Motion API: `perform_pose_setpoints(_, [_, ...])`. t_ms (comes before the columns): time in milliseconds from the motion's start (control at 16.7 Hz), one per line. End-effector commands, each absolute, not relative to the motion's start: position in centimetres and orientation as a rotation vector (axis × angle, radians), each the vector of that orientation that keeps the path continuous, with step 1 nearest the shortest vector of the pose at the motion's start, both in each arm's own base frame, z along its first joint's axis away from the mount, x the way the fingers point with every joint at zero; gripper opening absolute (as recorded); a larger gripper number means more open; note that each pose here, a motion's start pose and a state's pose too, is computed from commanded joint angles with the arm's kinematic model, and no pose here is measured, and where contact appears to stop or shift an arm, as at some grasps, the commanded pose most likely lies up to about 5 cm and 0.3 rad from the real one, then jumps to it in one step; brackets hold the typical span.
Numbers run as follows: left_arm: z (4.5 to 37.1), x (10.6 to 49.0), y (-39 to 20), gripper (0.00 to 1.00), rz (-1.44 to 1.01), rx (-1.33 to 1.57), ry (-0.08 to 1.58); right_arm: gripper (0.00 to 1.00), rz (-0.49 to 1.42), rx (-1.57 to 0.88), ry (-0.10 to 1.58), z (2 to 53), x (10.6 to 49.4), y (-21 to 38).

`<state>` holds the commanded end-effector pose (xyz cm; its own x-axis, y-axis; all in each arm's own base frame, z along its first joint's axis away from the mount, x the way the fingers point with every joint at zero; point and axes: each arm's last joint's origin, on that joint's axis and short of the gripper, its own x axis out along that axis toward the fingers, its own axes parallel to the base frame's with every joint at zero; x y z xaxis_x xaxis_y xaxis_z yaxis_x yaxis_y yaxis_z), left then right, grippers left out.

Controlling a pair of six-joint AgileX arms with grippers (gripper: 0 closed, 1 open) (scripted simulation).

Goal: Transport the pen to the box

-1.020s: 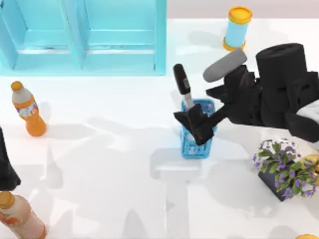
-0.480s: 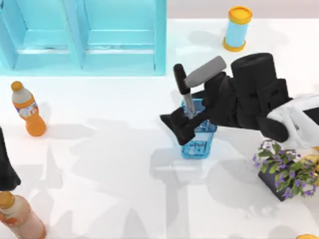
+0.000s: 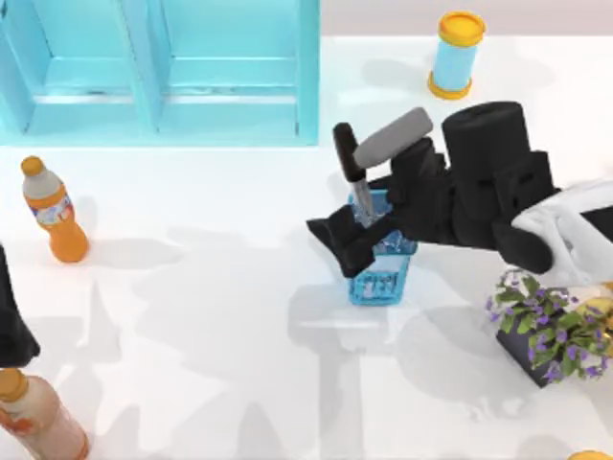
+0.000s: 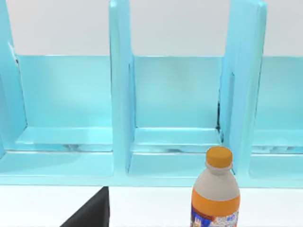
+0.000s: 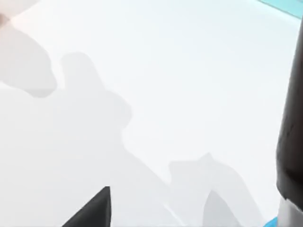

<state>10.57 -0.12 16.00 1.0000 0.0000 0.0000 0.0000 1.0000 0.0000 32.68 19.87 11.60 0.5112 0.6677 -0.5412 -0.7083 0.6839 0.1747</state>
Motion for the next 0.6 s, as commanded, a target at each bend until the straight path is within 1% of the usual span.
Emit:
perform_pose_setpoints(420, [16.0, 10.57, -0.12, 1.0, 0.0, 0.0, 0.0, 0.02, 0.829, -0.072, 0.619, 11.6, 32.68, 19.87])
perform_pose_setpoints(480, [16.0, 10.57, -0.12, 1.0, 0.0, 0.0, 0.0, 0.0, 0.829, -0.072, 0.619, 11.6, 32.68, 19.87])
perform_pose_setpoints(600, [16.0, 10.57, -0.12, 1.0, 0.0, 0.0, 0.0, 0.0, 0.829, -0.072, 0.619, 11.6, 32.68, 19.87])
